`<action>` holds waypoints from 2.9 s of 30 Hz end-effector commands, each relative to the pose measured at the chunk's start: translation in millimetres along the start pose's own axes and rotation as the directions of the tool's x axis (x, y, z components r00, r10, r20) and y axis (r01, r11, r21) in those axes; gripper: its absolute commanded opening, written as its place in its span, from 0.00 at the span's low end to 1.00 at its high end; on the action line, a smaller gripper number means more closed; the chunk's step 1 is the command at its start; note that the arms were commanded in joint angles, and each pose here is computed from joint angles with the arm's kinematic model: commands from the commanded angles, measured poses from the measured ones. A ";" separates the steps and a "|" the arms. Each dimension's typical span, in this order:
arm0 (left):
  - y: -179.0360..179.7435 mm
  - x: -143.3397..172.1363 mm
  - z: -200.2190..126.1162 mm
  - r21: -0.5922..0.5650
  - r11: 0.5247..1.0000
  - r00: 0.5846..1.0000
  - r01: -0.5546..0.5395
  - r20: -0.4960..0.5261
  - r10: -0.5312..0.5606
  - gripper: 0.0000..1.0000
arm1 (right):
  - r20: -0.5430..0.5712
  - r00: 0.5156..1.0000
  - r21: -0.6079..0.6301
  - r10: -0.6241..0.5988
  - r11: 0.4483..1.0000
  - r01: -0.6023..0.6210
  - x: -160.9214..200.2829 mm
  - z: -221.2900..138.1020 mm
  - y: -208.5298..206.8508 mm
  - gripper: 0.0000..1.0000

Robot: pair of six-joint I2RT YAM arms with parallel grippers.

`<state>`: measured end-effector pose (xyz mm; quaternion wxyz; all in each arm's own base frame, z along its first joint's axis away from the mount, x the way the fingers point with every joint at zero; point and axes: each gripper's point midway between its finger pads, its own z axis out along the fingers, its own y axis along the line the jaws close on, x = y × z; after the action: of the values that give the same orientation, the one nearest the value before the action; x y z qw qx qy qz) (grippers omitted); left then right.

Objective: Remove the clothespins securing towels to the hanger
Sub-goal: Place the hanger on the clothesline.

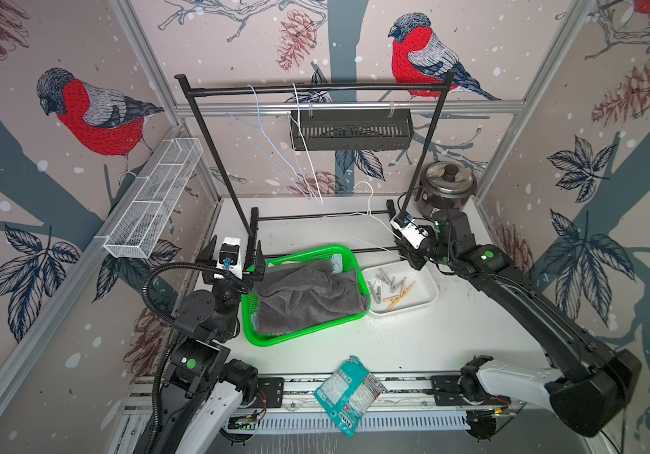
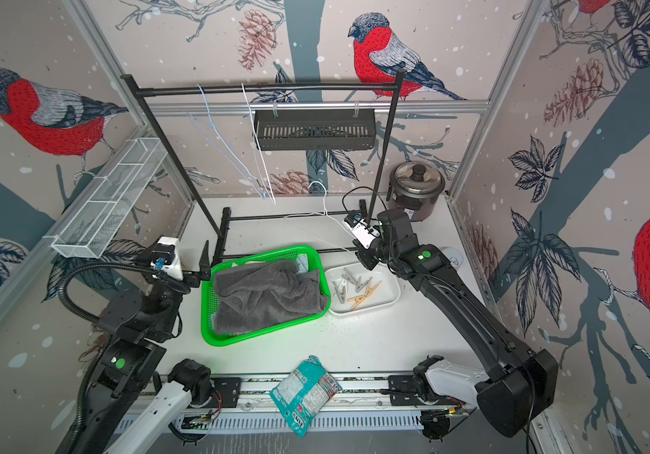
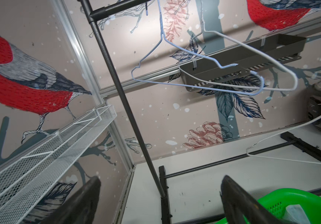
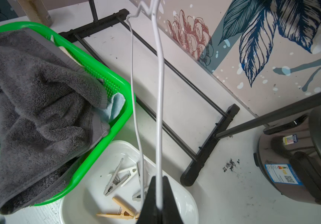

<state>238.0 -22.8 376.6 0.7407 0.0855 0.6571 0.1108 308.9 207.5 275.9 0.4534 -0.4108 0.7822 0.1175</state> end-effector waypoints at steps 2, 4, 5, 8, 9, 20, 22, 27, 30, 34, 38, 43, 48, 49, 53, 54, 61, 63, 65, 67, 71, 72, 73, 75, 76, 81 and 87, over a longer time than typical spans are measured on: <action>19.7 11.9 -1.4 -0.121 0.992 0.998 0.042 -0.048 -0.048 0.95 | 0.105 0.992 0.070 0.070 0.995 -0.077 -40.2 -6.3 -22.8 0.01; 18.2 16.7 -1.0 -0.118 0.992 0.997 0.041 -0.063 -0.049 0.96 | 0.131 0.987 0.099 0.094 0.989 -0.107 -55.4 -7.8 -34.5 0.01; 17.0 17.0 -1.0 -0.112 0.993 0.997 0.042 -0.063 -0.049 0.96 | 0.144 0.984 0.111 0.102 0.987 -0.118 -63.7 -7.6 -40.6 0.01; 17.4 15.6 -2.5 -0.109 0.993 0.997 0.044 -0.059 -0.051 0.96 | 0.194 0.974 0.138 0.116 0.980 -0.145 -90.0 -10.9 -55.0 0.01; 17.5 15.2 -2.7 -0.108 0.993 0.997 0.042 -0.059 -0.049 0.96 | 0.209 0.971 0.141 0.115 0.979 -0.146 -96.8 -11.2 -58.2 0.01; 18.5 15.2 -4.4 -0.107 0.994 0.998 0.013 -0.067 -0.020 0.97 | 0.310 0.947 0.129 0.081 0.984 -0.126 -170.6 -4.4 -81.6 0.01; 18.7 15.4 -4.1 -0.108 0.994 0.998 0.007 -0.069 -0.015 0.97 | 0.317 0.945 0.137 0.078 0.982 -0.127 -178.6 -2.4 -86.0 0.01; 19.3 14.0 -3.8 -0.110 0.994 0.998 0.000 -0.067 -0.007 0.98 | 0.341 0.938 0.153 0.066 0.980 -0.124 -200.3 2.7 -98.2 0.01; 19.8 12.5 -4.1 -0.110 0.994 0.998 -0.003 -0.065 -0.004 0.98 | 0.340 0.938 0.157 0.073 0.979 -0.133 -208.4 8.7 -105.3 0.01; 19.6 13.1 -4.7 -0.108 0.994 0.998 -0.007 -0.066 -0.001 0.98 | 0.334 0.938 0.146 0.090 0.978 -0.146 -211.2 20.8 -110.1 0.01; 20.1 14.1 -5.4 -0.109 0.994 0.997 -0.015 -0.072 0.007 0.98 | 0.321 0.940 0.139 0.114 0.976 -0.165 -206.3 30.2 -113.2 0.01; 19.6 14.6 -5.3 -0.106 0.994 0.997 -0.017 -0.074 0.009 0.98 | 0.292 0.947 0.134 0.137 0.974 -0.182 -197.4 38.6 -115.7 0.01; 19.0 15.1 -4.8 -0.104 0.994 0.997 -0.015 -0.075 0.007 0.98 | 0.259 0.956 0.127 0.138 0.976 -0.175 -186.7 43.4 -112.3 0.10; 18.4 15.6 -4.4 -0.102 0.995 0.997 -0.015 -0.077 0.007 0.98 | 0.255 0.957 0.127 0.138 0.976 -0.175 -185.2 43.3 -111.8 0.15; 17.2 15.1 -4.0 -0.095 0.995 0.997 -0.012 -0.077 0.005 0.97 | 0.254 0.958 0.126 0.132 0.978 -0.168 -183.3 36.7 -108.8 0.36; 17.0 15.1 -4.1 -0.094 0.996 0.997 -0.012 -0.077 0.005 0.97 | 0.258 0.957 0.130 0.131 0.977 -0.169 -183.8 33.2 -108.4 0.43; 18.0 10.9 -4.7 -0.095 0.995 0.998 0.017 -0.063 -0.023 0.97 | 0.322 0.939 0.188 0.123 0.964 -0.191 -187.5 -6.0 -109.4 0.76; 17.8 11.0 -4.3 -0.096 0.995 0.997 0.037 -0.064 -0.043 0.98 | 0.348 0.930 0.196 0.121 0.960 -0.199 -188.3 -19.9 -107.6 0.84; 18.0 10.5 -4.2 -0.097 0.993 0.995 0.073 -0.065 -0.080 0.97 | 0.374 0.919 0.214 0.121 0.953 -0.213 -188.8 -36.2 -107.1 0.93; 17.9 9.5 -4.3 -0.097 0.987 0.989 0.125 -0.062 -0.131 0.97 | 0.403 0.907 0.242 0.119 0.942 -0.231 -187.4 -54.8 -107.9 1.00; 18.8 13.8 -3.5 -0.119 0.960 0.962 0.252 -0.078 -0.263 0.97 | 0.450 0.886 0.288 0.113 0.921 -0.264 -181.4 -87.5 -107.2 1.00; 18.8 17.1 -3.0 -0.129 0.952 0.953 0.277 -0.094 -0.289 0.97 | 0.462 0.879 0.297 0.116 0.914 -0.277 -178.6 -97.6 -106.4 0.99; 19.9 20.2 -2.4 -0.145 0.943 0.943 0.299 -0.104 -0.315 0.97 | 0.469 0.875 0.311 0.122 0.904 -0.293 -174.1 -105.8 -106.5 0.99; 19.4 27.8 -1.2 -0.166 0.929 0.929 0.332 -0.115 -0.352 0.97 | 0.482 0.866 0.346 0.136 0.878 -0.330 -162.3 -119.7 -108.2 0.99; 19.1 30.7 -0.6 -0.174 0.920 0.921 0.352 -0.113 -0.373 0.97 | 0.500 0.855 0.369 0.138 0.859 -0.355 -155.6 -132.2 -109.1 0.99; 22.8 45.8 -0.2 -0.235 0.873 0.887 0.427 -0.079 -0.455 0.97 | 0.535 0.831 0.478 0.152 0.757 -0.445 -107.0 -163.9 -117.8 1.00; 35.3 67.4 -2.4 -0.355 0.828 0.874 0.434 -0.058 -0.483 0.98 | 0.539 0.820 0.568 0.193 0.636 -0.523 -40.5 -176.3 -130.3 1.00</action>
<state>244.6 14.6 315.9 0.6870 -0.1498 0.7099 0.0397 310.4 68.4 432.5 0.6843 -0.0570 0.7270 0.0072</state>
